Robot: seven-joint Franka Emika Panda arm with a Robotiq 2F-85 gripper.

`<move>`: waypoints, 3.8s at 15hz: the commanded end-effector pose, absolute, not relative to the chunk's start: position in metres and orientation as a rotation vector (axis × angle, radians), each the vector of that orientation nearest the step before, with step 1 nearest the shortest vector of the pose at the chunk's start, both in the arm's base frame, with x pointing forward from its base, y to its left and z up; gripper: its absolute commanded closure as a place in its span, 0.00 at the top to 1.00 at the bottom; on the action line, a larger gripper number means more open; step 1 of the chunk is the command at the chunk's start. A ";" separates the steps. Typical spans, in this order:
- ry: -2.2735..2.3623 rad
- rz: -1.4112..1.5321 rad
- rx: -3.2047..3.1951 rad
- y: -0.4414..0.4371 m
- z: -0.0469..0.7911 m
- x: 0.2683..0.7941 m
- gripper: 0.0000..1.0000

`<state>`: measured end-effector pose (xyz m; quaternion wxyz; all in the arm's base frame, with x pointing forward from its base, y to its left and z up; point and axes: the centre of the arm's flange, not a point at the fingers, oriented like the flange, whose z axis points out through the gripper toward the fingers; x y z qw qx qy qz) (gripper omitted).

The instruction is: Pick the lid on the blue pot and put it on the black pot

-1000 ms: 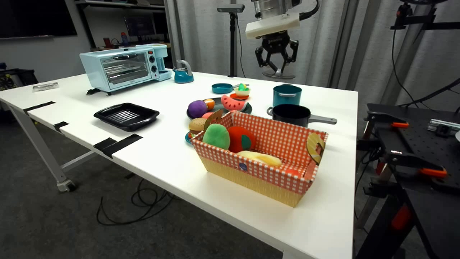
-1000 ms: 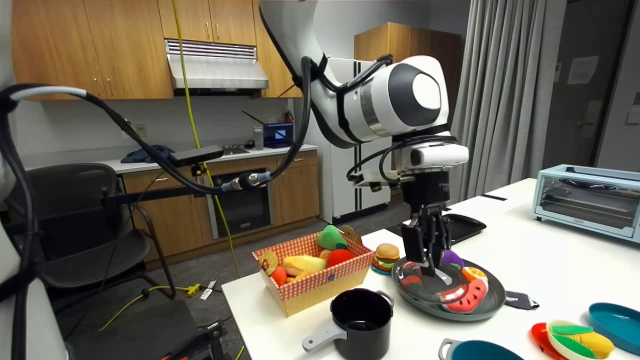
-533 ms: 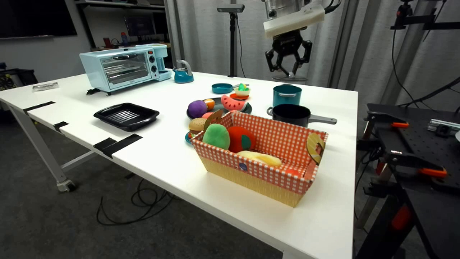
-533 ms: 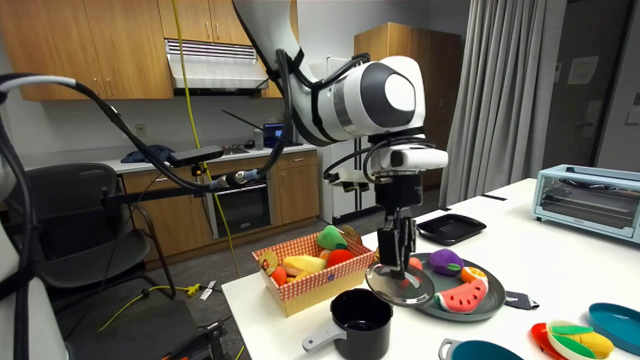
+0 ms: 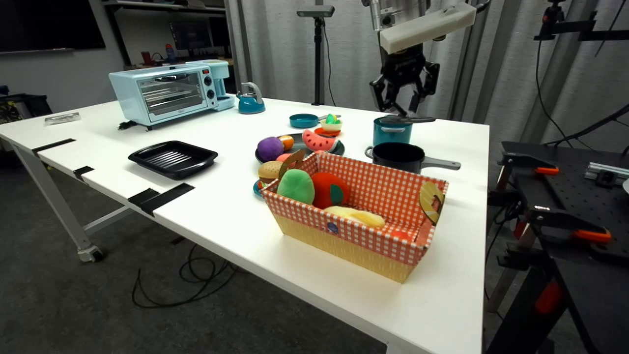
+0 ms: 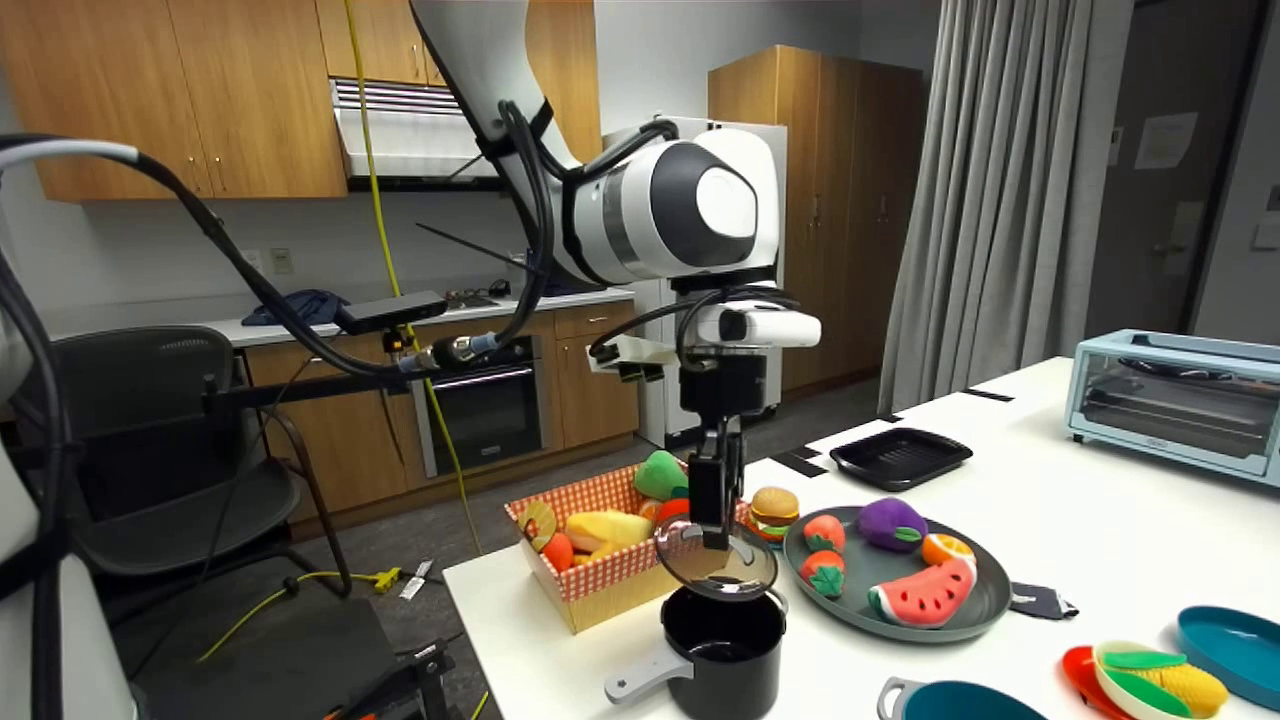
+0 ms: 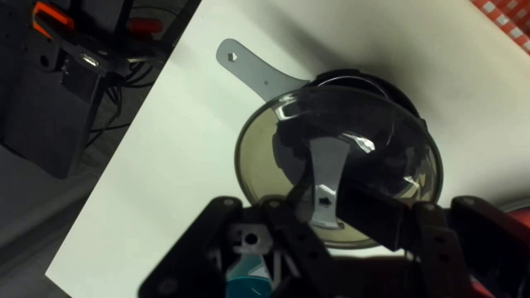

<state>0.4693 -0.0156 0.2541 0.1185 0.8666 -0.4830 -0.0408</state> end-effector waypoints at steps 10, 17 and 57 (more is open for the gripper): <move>-1.304 -0.144 2.611 0.000 0.197 0.468 0.05; -1.287 -0.079 2.599 -0.015 0.186 0.483 0.05; -1.357 -0.063 2.559 -0.039 0.201 0.491 1.00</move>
